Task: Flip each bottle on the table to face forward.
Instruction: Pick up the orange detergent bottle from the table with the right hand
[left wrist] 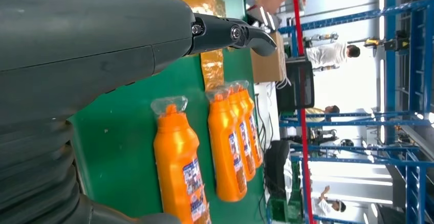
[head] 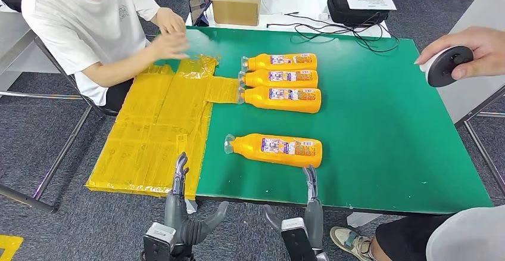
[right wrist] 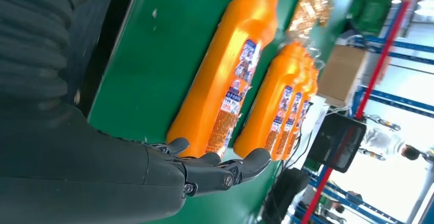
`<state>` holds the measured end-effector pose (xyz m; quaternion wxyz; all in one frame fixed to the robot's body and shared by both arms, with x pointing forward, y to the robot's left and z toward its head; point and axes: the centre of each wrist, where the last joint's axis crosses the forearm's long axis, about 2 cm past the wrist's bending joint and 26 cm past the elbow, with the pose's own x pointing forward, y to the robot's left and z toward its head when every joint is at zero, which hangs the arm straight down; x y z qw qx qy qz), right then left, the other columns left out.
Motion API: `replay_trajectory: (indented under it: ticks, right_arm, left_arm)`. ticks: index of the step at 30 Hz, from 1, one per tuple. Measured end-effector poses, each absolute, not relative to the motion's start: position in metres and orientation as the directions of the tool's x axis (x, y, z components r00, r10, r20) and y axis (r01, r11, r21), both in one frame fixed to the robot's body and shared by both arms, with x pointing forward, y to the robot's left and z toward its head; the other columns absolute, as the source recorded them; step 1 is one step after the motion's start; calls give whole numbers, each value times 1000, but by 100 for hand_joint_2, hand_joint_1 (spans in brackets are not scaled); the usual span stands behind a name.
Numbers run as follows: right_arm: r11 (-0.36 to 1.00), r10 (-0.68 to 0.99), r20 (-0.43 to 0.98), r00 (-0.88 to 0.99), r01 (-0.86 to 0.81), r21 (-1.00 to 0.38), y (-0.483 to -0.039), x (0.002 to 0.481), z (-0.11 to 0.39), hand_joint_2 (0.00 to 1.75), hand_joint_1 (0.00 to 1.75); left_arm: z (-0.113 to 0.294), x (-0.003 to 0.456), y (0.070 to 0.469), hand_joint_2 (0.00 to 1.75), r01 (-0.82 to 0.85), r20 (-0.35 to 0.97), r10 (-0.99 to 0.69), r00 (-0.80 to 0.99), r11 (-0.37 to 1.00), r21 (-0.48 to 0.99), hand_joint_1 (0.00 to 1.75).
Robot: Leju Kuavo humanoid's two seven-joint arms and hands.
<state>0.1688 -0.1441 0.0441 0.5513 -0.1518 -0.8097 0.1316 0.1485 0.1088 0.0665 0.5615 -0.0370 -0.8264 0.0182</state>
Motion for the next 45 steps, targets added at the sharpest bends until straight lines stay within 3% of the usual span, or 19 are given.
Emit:
replay_trajectory:
  ticks: [7, 14, 20, 29, 45]
  right_arm:
    - [757, 632, 685, -362, 99, -646, -194, 204, 42, 175, 0]
    - [575, 774, 510, -375, 80, -814, -246, 290, 49, 175, 0]
    - [530, 802, 467, -372, 82, -844, -246, 319, 62, 175, 0]
    - [491, 805, 506, -310, -133, -861, -234, 351, 66, 175, 0]
    - [361, 845, 446, -293, -303, -882, -208, 369, 72, 175, 0]
  left_arm:
    - [68, 151, 105, 175, 126, 918, 128, -375, 988, -86, 0]
    - [73, 165, 95, 175, 256, 901, 199, -384, 961, -103, 0]
    - [76, 171, 92, 175, 281, 895, 207, -396, 955, -97, 0]
    - [83, 180, 87, 175, 349, 877, 247, -413, 932, -99, 0]
    - [93, 191, 80, 175, 387, 857, 277, -435, 917, -100, 0]
